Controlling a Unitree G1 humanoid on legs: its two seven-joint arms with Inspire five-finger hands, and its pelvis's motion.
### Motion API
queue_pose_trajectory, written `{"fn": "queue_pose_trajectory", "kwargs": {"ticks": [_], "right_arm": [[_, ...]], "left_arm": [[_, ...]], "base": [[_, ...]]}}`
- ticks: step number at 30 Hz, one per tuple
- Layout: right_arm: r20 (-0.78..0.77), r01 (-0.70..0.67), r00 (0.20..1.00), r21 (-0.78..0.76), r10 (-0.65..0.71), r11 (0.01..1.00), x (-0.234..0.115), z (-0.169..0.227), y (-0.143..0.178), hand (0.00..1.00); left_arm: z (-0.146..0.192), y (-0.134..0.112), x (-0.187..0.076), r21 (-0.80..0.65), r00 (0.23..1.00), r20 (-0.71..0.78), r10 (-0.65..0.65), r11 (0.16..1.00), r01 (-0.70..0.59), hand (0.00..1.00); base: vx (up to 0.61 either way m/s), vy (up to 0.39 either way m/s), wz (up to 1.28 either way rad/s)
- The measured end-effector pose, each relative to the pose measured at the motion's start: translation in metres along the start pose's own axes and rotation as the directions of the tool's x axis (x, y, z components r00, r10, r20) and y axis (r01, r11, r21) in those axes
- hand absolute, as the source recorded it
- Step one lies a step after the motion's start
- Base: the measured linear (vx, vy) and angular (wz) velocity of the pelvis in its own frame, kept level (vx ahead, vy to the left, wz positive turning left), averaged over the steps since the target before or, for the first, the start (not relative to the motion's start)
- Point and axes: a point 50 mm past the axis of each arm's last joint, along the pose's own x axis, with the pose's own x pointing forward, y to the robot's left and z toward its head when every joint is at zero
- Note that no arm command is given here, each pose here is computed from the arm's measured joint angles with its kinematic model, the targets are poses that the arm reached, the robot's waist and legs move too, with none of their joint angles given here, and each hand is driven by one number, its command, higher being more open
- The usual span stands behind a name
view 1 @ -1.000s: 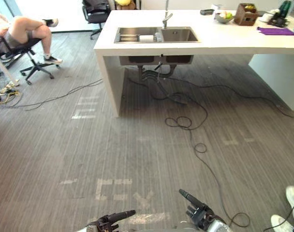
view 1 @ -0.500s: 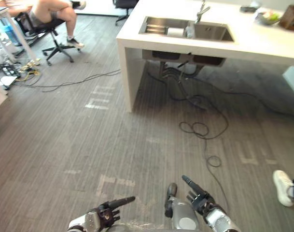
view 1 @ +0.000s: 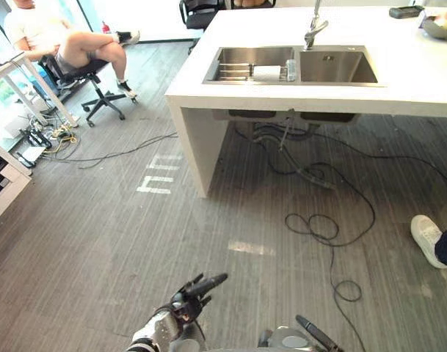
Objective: Walk over to the sink, pick up the cup, carry it to the dishwasher, place the cup inside the dishwasher, then close the dishwasher door
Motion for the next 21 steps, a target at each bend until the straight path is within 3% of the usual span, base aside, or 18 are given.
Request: {"fn": "queue_pose_trajectory", "kwargs": {"ticks": [4, 13, 21], "right_arm": [[0.064, -0.072, 0.995, 0.017, 0.07, 0.997, 0.002, 0.014, 0.014, 1.0], [-0.034, -0.045, 0.998, 0.048, 0.047, 0.998, 0.0, -0.008, 0.009, 1.0], [0.055, -0.06, 0.997, -0.004, 0.06, 0.998, 0.003, 0.008, 0.026, 1.0]], "left_arm": [[0.0, -0.01, -0.001, -0.004, 1.0, 0.027, 0.012, 1.0, -0.012, 1.0], [0.013, 0.012, -0.01, 0.015, 0.986, 0.091, 0.143, 0.989, -0.145, 1.0], [-0.009, 0.027, -0.017, 0.065, 0.961, 0.043, 0.273, 0.959, -0.275, 1.0]], "base": [[0.28, 0.148, -0.31], [0.36, 0.234, -0.23], [0.36, 0.127, -0.28]]}}
